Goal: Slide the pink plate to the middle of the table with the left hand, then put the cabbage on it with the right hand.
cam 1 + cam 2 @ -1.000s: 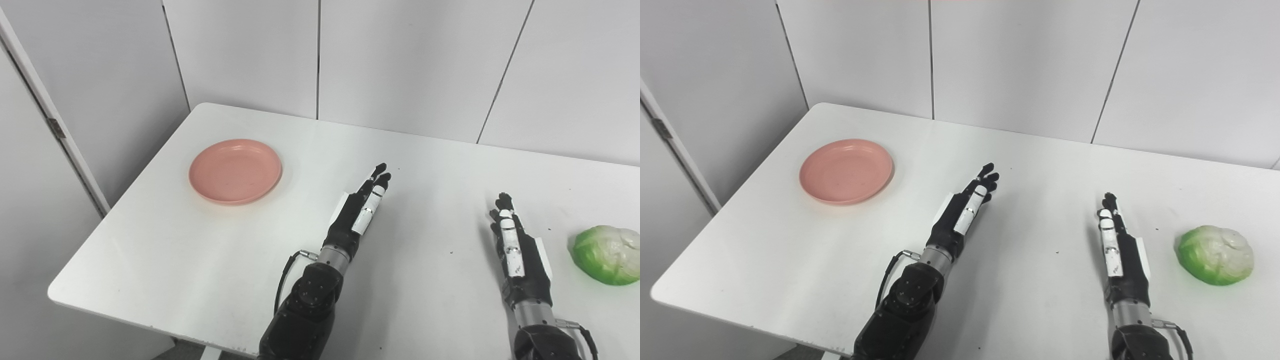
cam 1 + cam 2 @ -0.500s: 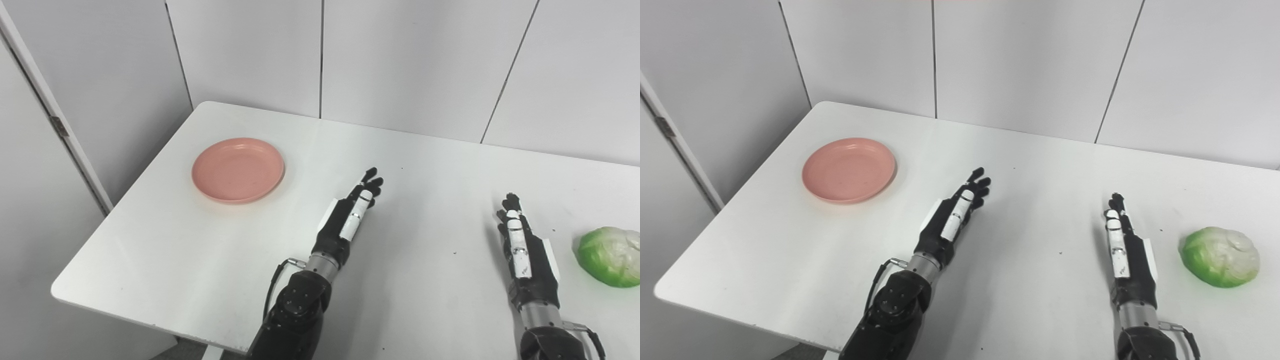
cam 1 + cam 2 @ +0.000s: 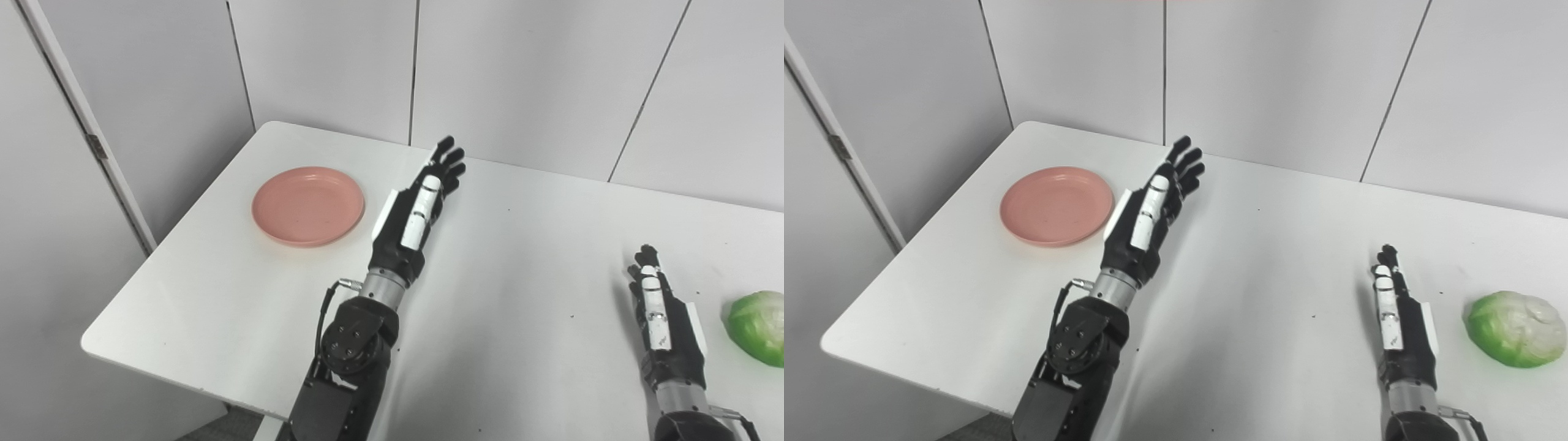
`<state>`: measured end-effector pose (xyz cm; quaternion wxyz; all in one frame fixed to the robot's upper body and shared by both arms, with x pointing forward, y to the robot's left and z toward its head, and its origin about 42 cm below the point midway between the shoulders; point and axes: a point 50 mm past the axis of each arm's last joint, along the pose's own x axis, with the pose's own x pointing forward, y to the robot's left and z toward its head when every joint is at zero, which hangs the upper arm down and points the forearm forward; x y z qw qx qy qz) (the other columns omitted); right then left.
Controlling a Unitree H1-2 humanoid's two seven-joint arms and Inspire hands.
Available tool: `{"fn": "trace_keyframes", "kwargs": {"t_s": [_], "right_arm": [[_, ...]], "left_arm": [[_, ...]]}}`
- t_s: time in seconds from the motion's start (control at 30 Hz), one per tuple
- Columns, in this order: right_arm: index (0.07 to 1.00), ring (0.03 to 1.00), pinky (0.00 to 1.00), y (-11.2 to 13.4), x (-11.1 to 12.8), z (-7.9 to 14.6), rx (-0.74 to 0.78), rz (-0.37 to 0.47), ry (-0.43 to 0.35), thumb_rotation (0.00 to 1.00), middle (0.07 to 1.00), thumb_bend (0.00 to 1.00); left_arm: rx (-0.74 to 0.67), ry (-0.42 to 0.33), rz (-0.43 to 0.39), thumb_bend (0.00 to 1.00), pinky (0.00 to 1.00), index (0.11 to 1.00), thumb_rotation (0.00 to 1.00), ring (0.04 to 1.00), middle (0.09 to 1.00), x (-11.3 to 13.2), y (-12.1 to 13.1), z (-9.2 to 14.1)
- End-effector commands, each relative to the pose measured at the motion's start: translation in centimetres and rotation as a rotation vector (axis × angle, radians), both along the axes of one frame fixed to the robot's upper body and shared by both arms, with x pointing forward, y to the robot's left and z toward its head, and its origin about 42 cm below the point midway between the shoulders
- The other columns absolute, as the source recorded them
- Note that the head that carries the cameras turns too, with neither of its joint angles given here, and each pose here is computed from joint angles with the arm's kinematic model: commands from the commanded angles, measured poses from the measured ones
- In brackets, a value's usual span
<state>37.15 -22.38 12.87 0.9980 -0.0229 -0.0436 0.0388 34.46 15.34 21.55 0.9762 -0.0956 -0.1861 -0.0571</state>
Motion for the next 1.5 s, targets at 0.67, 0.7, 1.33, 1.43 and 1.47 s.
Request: {"fn": "trace_keyframes", "kwargs": {"t_s": [0.67, 0.7, 1.33, 1.43, 1.47], "right_arm": [[0.957, 0.961, 0.99, -1.4, -0.4, -0.6, -0.014, -0.023, 0.006, 1.00, 0.963, 0.12], [0.955, 0.959, 0.99, -1.4, -0.4, -0.6, -0.009, -0.022, 0.002, 1.00, 0.962, 0.11], [0.953, 0.960, 1.00, -1.7, -0.8, -0.6, -0.007, -0.009, 0.000, 1.00, 0.961, 0.11], [0.957, 0.963, 1.00, -1.7, -0.8, -0.5, -0.005, -0.009, 0.000, 1.00, 0.963, 0.11], [0.957, 0.962, 1.00, -1.7, -0.8, -0.4, -0.002, -0.011, 0.001, 1.00, 0.963, 0.10]], "left_arm": [[-0.090, -0.156, 0.334, 0.44, 0.94, 0.938, 1.00, 0.935, 0.938, 1.1, 9.2, 4.1], [-0.097, -0.161, 0.350, 0.44, 0.94, 0.935, 1.00, 0.934, 0.936, 1.1, 9.6, 4.1], [-0.186, -0.179, 0.538, 0.43, 0.97, 0.967, 1.00, 0.971, 0.973, 1.2, 15.7, 4.8], [-0.217, -0.170, 0.569, 0.44, 0.98, 0.969, 1.00, 0.970, 0.971, 1.4, 17.2, 4.6], [-0.226, -0.169, 0.581, 0.43, 0.98, 0.968, 1.00, 0.971, 0.969, 1.5, 17.7, 4.5]]}}
